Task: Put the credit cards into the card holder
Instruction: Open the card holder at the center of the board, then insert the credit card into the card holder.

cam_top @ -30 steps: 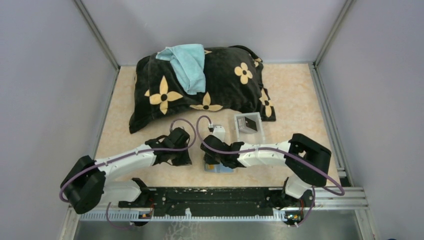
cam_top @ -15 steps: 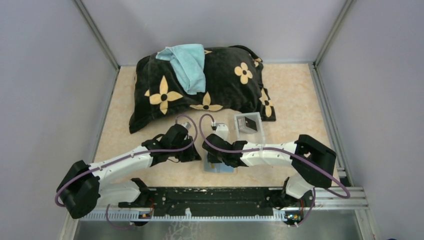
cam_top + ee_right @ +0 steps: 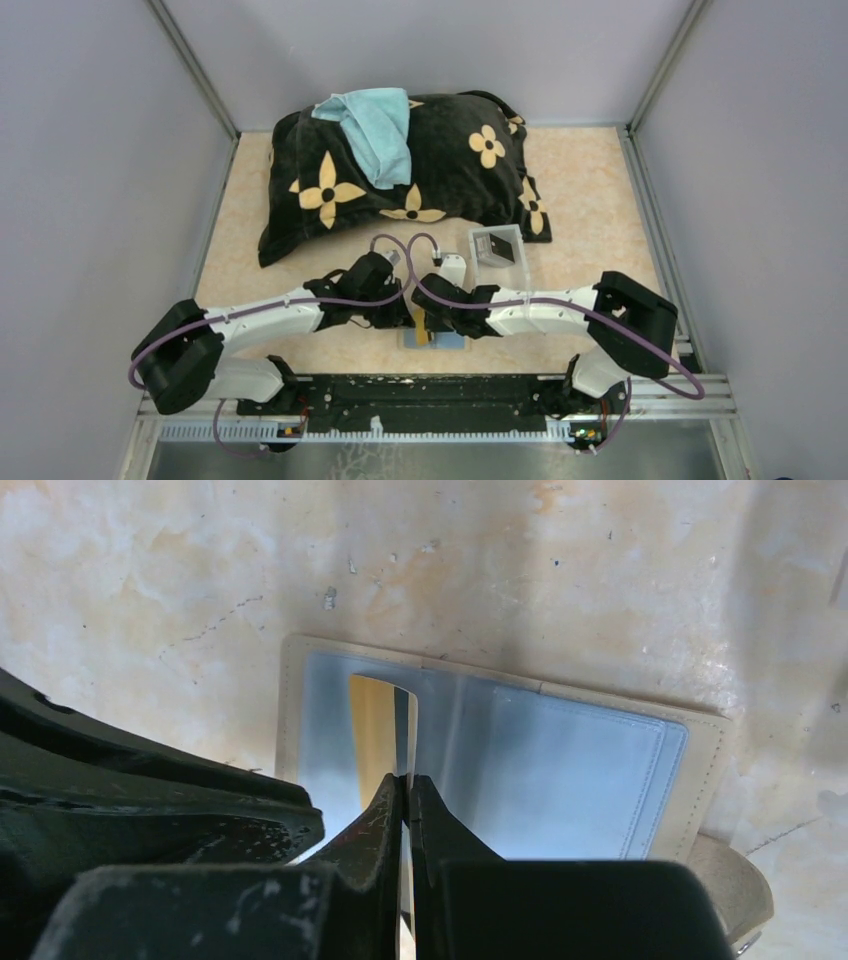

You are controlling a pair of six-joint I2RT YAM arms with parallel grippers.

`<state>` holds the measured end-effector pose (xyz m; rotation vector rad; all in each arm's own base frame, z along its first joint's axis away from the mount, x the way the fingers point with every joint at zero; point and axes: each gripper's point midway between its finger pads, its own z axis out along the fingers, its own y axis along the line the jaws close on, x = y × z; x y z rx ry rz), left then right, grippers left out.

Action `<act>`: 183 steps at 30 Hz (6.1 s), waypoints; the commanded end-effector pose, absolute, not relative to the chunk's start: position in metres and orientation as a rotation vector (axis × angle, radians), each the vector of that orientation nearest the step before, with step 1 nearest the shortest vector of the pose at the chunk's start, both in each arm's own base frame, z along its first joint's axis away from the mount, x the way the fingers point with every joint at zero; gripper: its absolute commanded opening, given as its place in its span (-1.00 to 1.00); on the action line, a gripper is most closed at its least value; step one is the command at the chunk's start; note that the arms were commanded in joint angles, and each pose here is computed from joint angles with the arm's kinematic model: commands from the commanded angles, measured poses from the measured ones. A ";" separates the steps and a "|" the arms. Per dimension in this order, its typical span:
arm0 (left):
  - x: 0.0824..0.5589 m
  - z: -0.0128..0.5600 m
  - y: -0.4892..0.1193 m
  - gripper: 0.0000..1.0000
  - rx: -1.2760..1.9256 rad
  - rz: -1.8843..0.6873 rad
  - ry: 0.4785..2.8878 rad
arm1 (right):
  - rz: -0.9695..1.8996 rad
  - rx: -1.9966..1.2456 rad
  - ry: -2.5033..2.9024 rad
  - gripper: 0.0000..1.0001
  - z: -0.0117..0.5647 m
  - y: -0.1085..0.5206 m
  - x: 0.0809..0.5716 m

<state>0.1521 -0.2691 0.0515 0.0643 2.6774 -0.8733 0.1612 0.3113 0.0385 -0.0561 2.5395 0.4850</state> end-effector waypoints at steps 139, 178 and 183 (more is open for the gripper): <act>0.087 -0.046 -0.164 -1.00 0.058 -0.038 3.078 | 0.754 0.179 2.539 -1.00 -0.013 0.270 0.128; 0.107 0.005 -0.177 -0.32 -0.118 -0.197 2.902 | 0.563 0.096 2.635 -1.00 -0.039 0.264 0.121; 0.106 -0.010 -0.180 -0.49 -0.086 -0.187 2.919 | 0.502 0.080 2.658 -1.00 -0.040 0.260 0.118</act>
